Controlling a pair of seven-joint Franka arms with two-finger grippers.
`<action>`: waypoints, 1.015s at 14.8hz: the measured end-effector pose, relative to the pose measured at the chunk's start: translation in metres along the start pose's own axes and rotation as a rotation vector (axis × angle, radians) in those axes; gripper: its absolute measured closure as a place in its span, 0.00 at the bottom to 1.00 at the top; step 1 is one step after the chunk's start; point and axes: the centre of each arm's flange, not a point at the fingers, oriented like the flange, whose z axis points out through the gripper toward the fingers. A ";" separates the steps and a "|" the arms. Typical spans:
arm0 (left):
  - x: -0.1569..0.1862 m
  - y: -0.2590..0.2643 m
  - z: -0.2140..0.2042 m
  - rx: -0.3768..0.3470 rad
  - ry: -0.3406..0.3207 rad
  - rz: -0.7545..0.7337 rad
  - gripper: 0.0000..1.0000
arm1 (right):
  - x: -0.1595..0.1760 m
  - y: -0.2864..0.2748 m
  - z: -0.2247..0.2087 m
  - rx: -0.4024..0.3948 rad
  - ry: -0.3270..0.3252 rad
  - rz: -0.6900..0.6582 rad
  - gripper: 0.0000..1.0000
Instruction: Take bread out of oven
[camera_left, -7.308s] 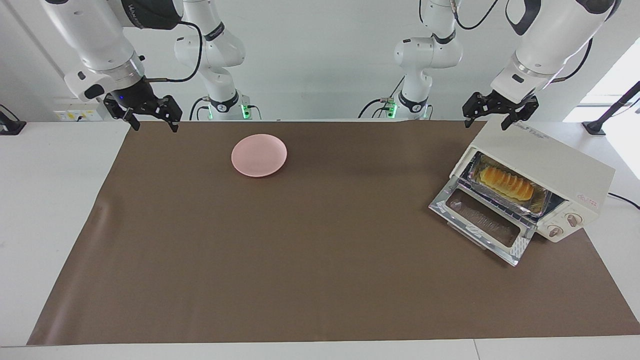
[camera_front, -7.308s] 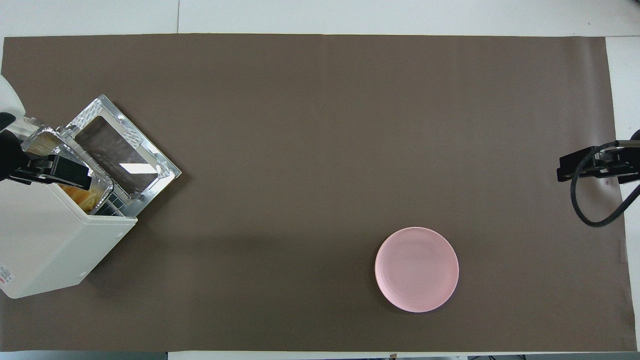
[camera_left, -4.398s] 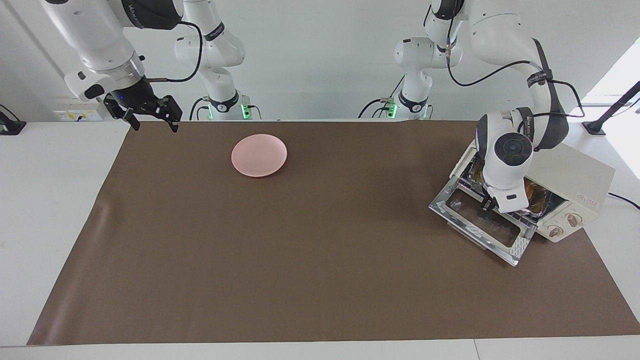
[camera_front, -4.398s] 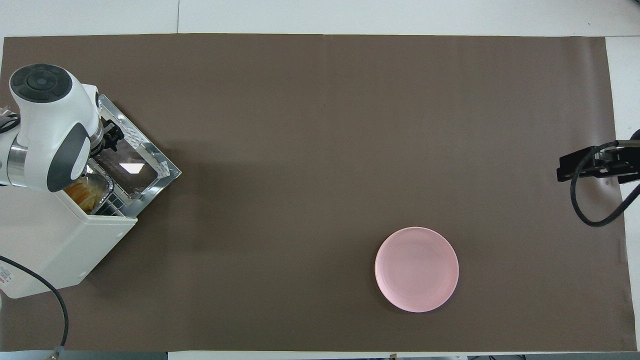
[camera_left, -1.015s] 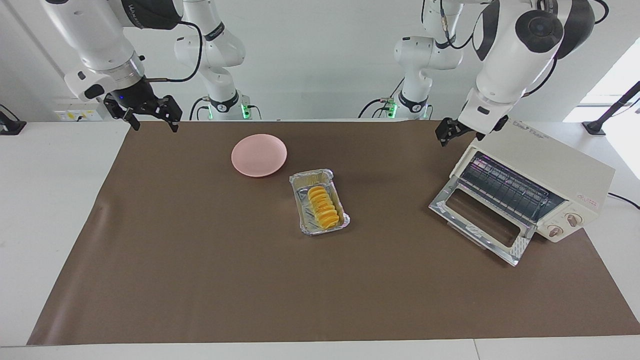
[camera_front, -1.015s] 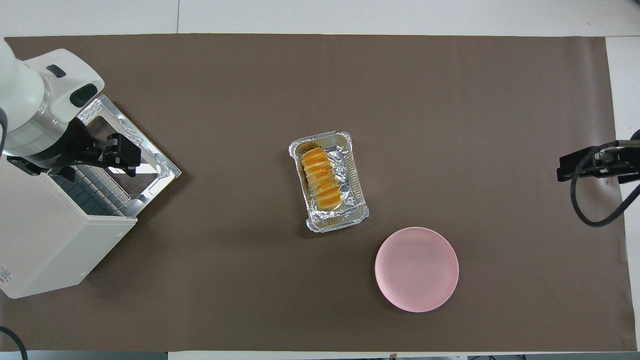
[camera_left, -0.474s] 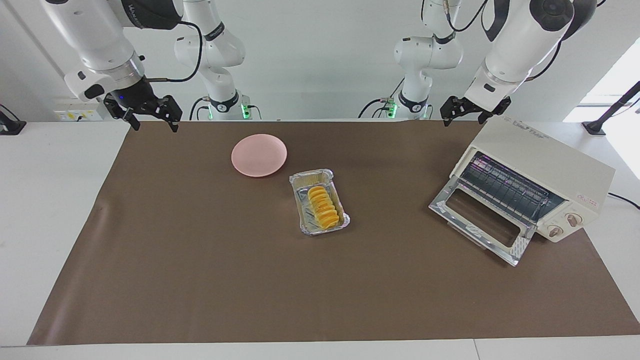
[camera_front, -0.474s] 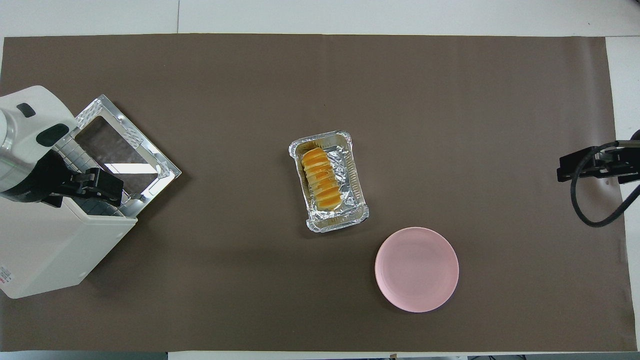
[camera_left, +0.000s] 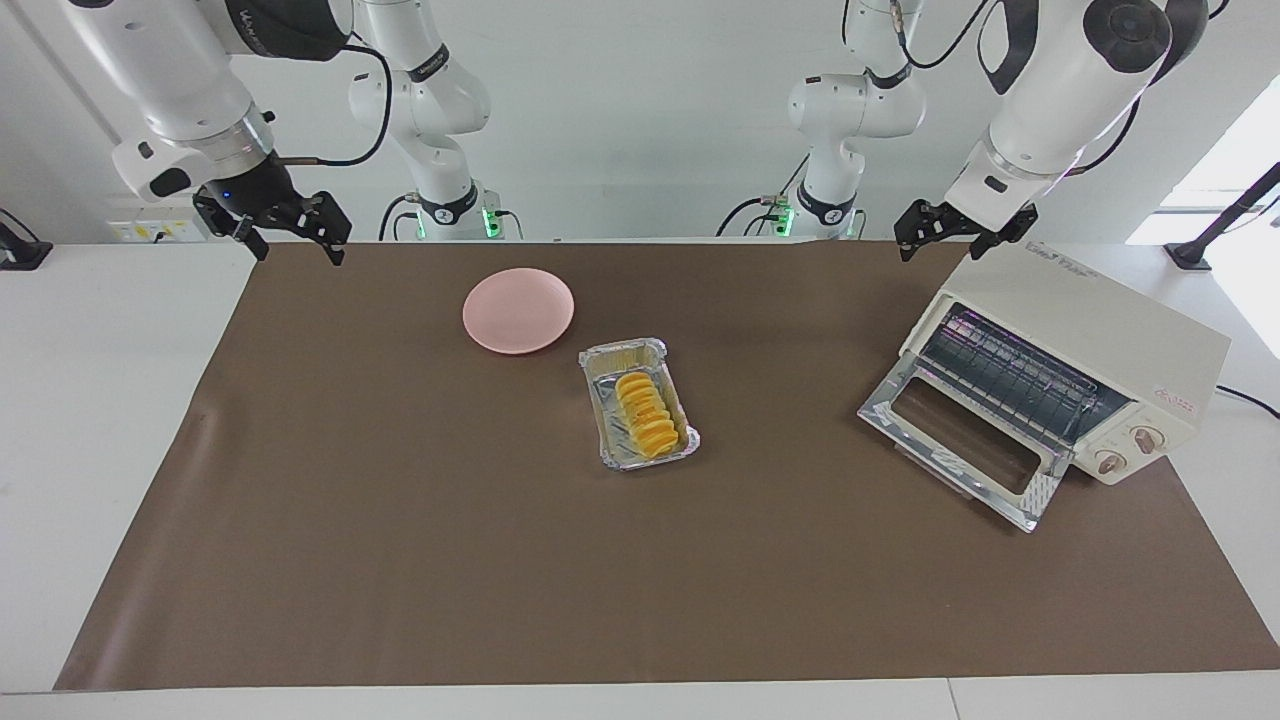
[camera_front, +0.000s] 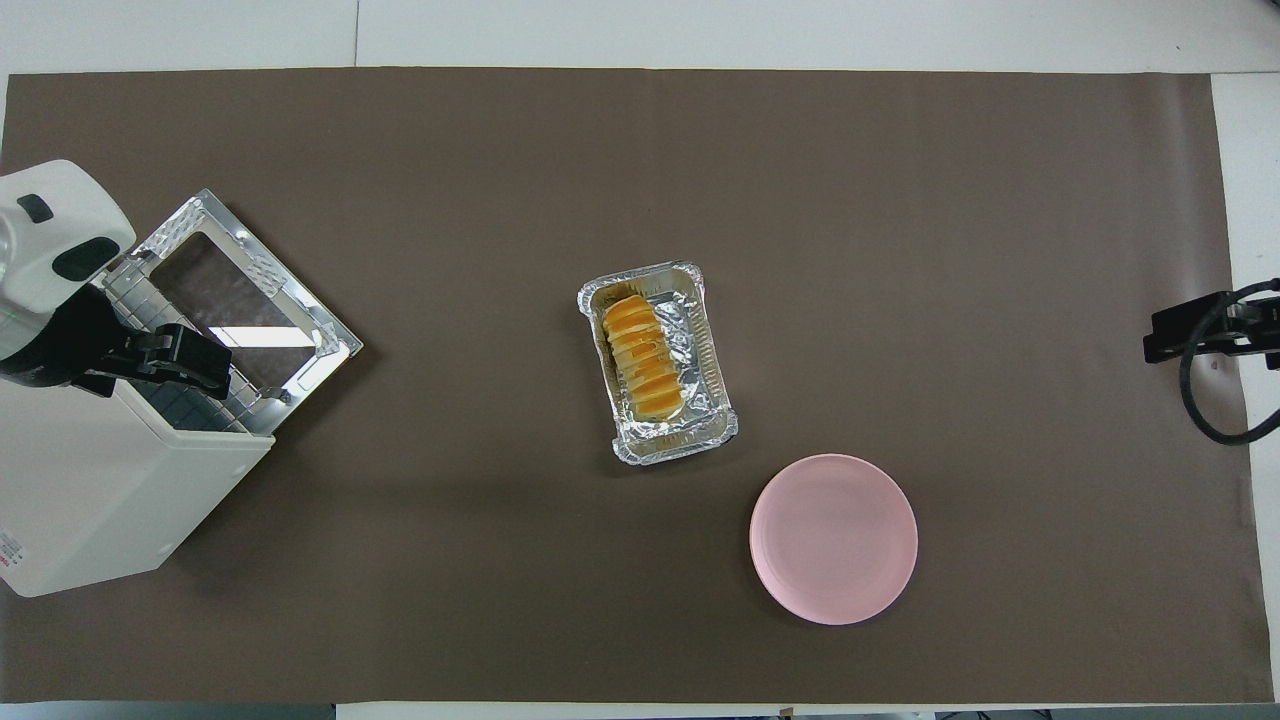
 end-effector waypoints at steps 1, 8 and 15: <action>0.001 0.000 0.001 0.000 -0.002 0.004 0.00 | 0.001 -0.004 0.001 0.000 0.004 -0.039 0.00; 0.002 -0.002 0.001 0.015 0.002 0.007 0.00 | 0.026 -0.093 0.057 -0.010 0.055 -0.236 0.00; 0.002 -0.003 0.001 0.016 0.001 0.006 0.00 | 0.066 -0.261 0.162 0.020 0.109 -0.319 0.00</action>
